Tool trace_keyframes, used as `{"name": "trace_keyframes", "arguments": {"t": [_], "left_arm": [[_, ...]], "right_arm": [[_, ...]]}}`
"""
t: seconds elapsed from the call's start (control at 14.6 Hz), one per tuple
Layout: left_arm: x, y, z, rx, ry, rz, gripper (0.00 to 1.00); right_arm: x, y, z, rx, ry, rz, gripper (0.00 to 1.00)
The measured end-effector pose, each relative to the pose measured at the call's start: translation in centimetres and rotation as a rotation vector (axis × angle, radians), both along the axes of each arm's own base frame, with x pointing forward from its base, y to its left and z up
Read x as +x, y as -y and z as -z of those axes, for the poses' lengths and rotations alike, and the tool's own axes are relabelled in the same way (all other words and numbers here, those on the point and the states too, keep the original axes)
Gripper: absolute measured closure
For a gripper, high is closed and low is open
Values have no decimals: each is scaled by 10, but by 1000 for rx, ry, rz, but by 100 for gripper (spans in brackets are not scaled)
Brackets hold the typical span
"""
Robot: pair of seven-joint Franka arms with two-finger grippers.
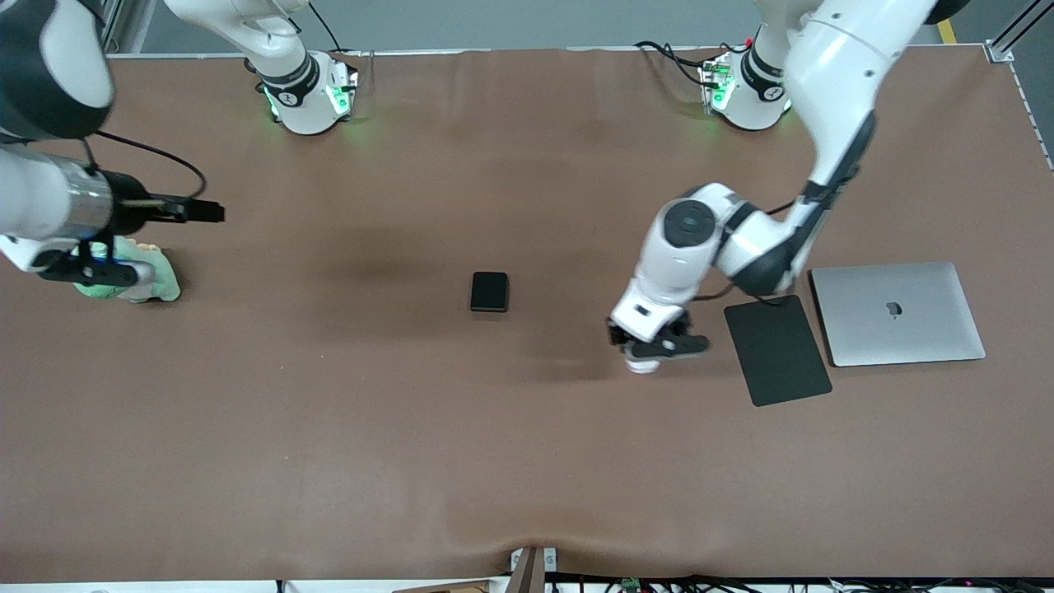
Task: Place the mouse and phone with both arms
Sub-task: 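Carry the mouse to the mouse pad while the right gripper reaches the phone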
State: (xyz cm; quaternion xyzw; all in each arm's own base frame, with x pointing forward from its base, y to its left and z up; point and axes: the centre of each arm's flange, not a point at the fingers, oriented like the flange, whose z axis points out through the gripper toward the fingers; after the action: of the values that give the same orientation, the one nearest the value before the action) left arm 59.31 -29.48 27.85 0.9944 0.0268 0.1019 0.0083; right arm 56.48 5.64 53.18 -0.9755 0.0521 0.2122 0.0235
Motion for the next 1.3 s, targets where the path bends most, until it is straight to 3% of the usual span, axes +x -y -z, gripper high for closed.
{"name": "trace_keyframes", "arguments": {"t": [0.27, 0.62, 1.03, 1.3], "left_arm": [[32, -113, 5, 47, -22, 31, 40], [33, -203, 31, 75, -88, 35, 40], [23, -237, 73, 54, -164, 19, 40], [21, -237, 90, 32, -175, 18, 40]], "right_arm": [[10, -33, 21, -7, 8, -20, 0], [12, -109, 47, -24, 27, -27, 0], [18, -176, 90, -40, 80, 5, 0], [20, -219, 131, -51, 110, -11, 0]]}}
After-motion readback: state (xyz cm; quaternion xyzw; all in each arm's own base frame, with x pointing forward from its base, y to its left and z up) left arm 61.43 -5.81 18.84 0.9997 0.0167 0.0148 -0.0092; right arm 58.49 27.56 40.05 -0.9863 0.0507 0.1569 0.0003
